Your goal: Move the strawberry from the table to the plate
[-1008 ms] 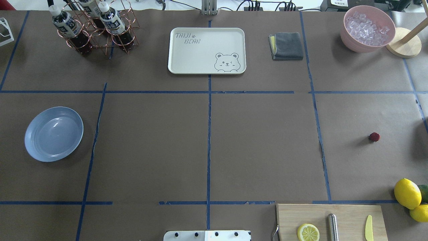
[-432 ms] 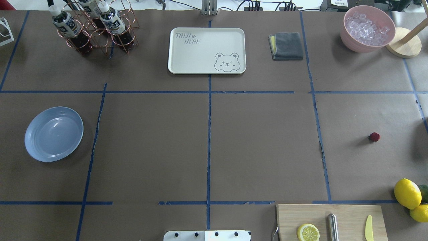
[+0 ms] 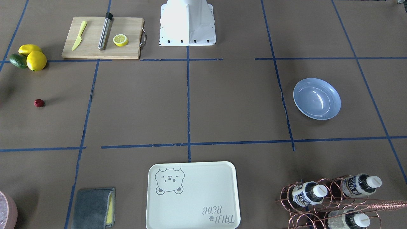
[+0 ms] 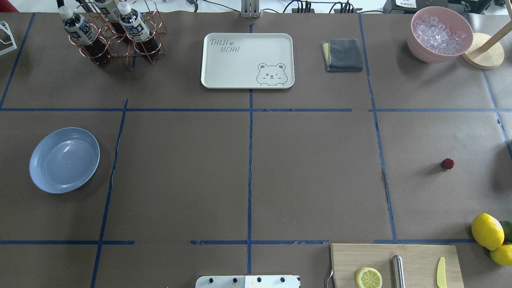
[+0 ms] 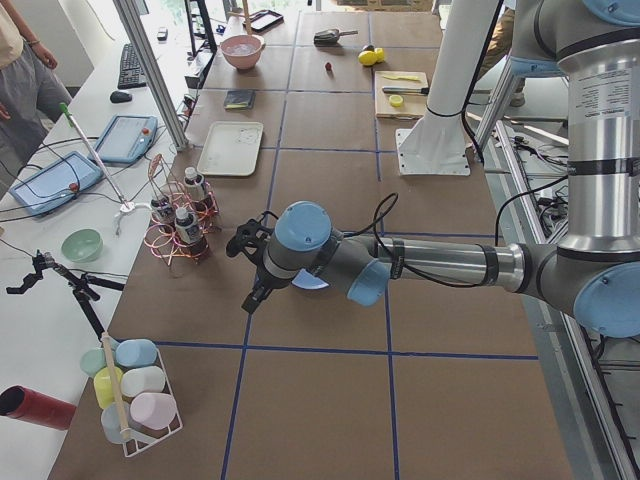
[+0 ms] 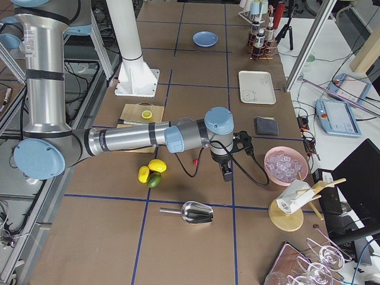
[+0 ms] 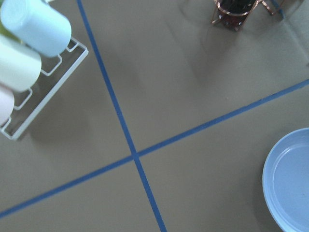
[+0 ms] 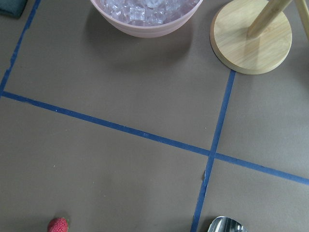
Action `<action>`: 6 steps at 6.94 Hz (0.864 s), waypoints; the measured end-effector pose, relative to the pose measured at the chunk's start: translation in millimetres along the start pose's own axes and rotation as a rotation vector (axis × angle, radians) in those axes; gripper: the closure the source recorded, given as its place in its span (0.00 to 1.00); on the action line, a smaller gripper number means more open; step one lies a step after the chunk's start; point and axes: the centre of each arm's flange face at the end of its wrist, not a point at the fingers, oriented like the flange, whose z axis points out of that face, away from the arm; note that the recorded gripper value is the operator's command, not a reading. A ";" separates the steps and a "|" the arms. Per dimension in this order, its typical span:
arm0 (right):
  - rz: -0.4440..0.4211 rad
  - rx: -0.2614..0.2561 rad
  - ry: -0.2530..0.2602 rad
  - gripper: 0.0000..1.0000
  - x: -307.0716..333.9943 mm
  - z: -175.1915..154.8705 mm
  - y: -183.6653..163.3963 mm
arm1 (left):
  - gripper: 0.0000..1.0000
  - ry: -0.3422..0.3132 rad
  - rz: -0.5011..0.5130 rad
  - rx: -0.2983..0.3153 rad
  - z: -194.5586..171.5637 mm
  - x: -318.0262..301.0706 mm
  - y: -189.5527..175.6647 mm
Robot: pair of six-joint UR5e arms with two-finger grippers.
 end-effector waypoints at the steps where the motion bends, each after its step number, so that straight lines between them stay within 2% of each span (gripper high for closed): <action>1: 0.000 0.021 0.001 0.00 1.1 0.8 -1.1 | 0.00 0.012 0.025 0.045 5.3 6.1 -1.6; 3: 0.004 0.036 0.000 0.00 2.1 1.9 -2.6 | 0.00 0.096 0.033 0.059 46.6 44.0 4.1; 4: 0.005 0.039 0.000 0.00 1.7 1.6 -3.8 | 0.07 0.126 -0.030 0.033 74.9 60.2 18.9; 5: 0.006 0.040 -0.001 0.00 1.4 1.3 -4.6 | 0.25 0.116 -0.129 0.013 101.4 73.8 32.2; 6: 0.008 0.040 -0.002 0.00 1.5 1.4 -4.7 | 0.37 0.097 -0.261 0.000 126.8 87.0 45.5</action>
